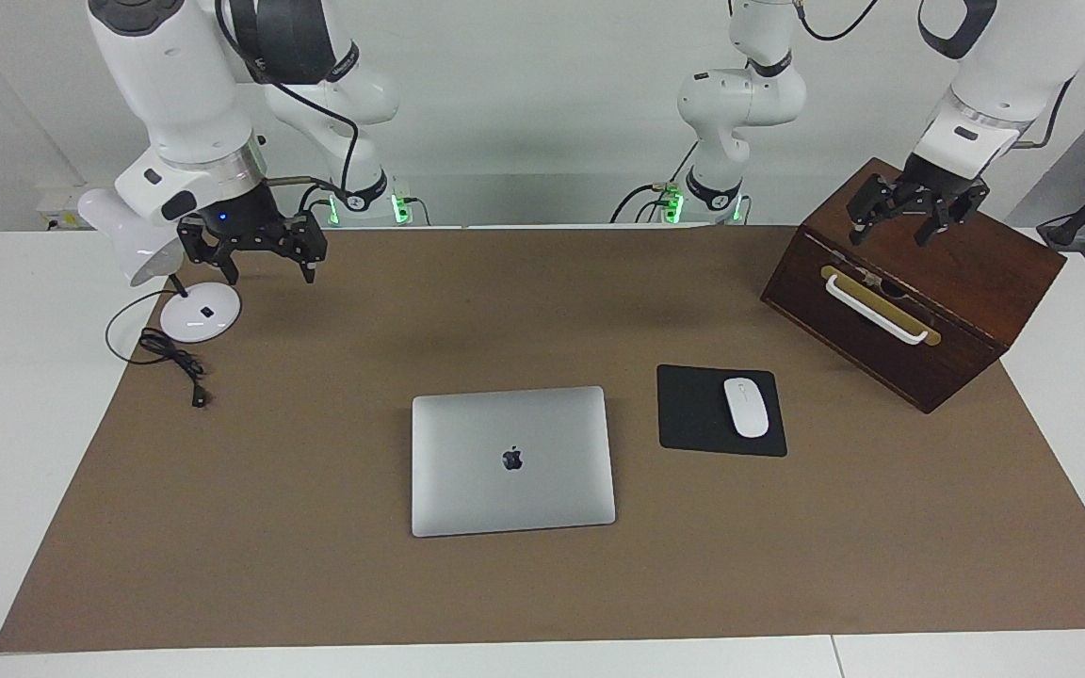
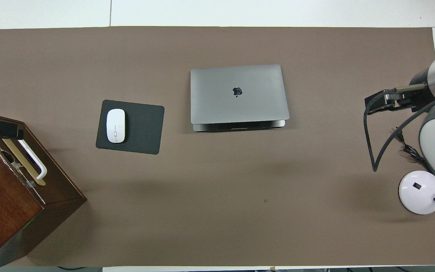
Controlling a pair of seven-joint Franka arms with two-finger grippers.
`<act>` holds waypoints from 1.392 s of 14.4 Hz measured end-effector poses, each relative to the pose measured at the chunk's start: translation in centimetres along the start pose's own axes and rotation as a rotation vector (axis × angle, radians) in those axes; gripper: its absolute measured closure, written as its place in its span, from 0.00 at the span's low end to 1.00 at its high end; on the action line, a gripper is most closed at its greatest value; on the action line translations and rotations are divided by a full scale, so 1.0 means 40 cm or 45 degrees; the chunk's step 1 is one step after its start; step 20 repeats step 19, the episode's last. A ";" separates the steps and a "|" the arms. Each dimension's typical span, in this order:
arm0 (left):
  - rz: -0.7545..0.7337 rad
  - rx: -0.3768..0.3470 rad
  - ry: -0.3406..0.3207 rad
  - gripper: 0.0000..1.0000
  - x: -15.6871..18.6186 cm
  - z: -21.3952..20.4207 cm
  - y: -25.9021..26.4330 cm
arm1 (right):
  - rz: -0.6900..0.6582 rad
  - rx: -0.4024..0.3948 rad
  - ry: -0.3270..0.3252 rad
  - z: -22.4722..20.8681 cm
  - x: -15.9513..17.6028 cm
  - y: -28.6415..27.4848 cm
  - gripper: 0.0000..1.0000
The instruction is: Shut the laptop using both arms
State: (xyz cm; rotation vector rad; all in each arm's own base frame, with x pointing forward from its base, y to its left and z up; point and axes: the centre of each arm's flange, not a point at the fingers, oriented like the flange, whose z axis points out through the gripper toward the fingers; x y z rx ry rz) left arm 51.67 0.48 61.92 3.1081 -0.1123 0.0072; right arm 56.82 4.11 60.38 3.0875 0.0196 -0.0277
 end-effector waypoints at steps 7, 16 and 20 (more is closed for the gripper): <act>0.000 0.000 -0.001 0.00 0.000 0.000 0.000 | 0.040 0.015 0.007 -0.006 0.003 0.041 0.00; -0.002 0.000 -0.001 0.00 0.000 0.000 -0.001 | 0.084 0.019 0.019 -0.012 0.005 0.089 0.00; -0.002 0.000 -0.001 0.00 0.000 0.000 -0.001 | 0.084 0.019 0.022 -0.014 0.005 0.089 0.00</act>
